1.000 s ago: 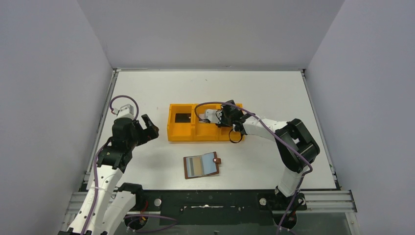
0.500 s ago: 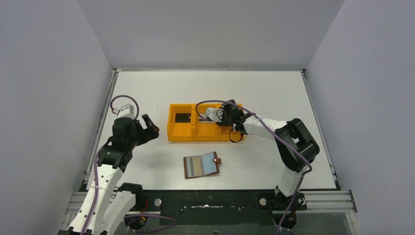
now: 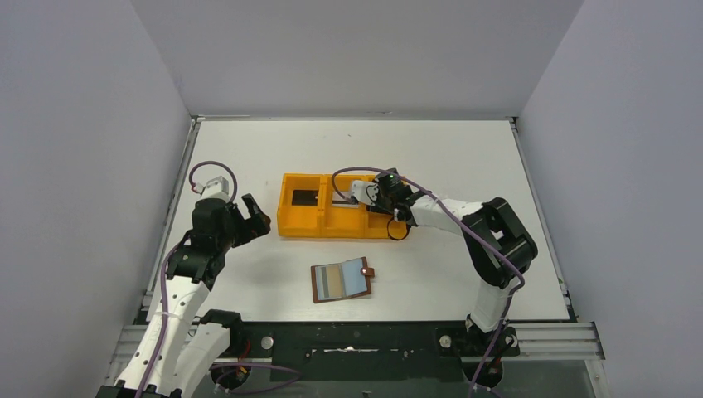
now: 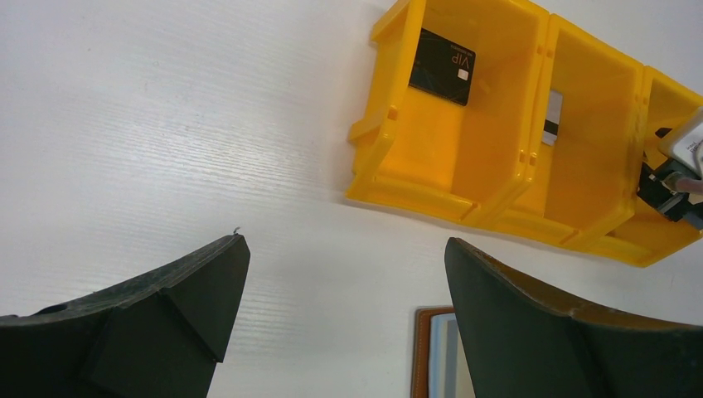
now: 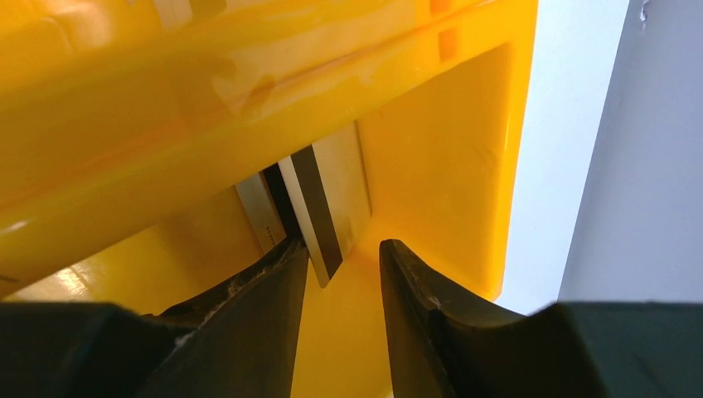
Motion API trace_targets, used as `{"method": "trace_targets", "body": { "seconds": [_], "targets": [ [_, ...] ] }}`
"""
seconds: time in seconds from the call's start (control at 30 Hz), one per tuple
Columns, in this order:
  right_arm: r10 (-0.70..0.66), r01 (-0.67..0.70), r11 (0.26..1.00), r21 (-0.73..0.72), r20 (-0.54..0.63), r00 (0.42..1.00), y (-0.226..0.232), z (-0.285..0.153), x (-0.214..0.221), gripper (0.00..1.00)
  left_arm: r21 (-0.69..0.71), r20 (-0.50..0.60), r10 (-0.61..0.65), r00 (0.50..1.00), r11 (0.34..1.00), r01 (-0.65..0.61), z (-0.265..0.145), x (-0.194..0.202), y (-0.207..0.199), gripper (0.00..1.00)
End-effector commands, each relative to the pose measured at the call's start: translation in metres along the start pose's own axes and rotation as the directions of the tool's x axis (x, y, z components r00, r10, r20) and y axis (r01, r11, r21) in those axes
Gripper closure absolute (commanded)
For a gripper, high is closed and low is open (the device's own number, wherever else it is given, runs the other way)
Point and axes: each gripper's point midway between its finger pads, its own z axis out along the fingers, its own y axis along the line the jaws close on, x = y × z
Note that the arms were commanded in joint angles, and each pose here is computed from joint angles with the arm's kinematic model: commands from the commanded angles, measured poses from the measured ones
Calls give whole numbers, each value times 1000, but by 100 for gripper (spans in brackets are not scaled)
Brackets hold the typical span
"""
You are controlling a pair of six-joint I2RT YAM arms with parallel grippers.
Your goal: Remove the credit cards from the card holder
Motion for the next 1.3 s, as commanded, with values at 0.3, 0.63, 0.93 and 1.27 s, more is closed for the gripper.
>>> {"method": "trace_targets", "body": {
  "seconds": [0.3, 0.63, 0.93, 1.27],
  "targets": [
    [133, -147, 985, 88, 144, 981, -37, -26, -33, 58, 44, 60, 9, 998, 999, -11, -1, -17, -10, 10],
    [254, -306, 939, 157, 283, 925, -61, -56, -51, 53, 47, 59, 9, 998, 999, -12, -1, -16, -10, 10],
    [731, -837, 533, -128, 567, 379, -81, -158, -86, 34, 51, 60, 9, 998, 999, -12, -1, -17, -11, 10],
    [966, -857, 183, -482, 251, 65, 21, -156, -122, 25, 41, 71, 9, 997, 999, -12, -3, -18, -10, 10]
  ]
}}
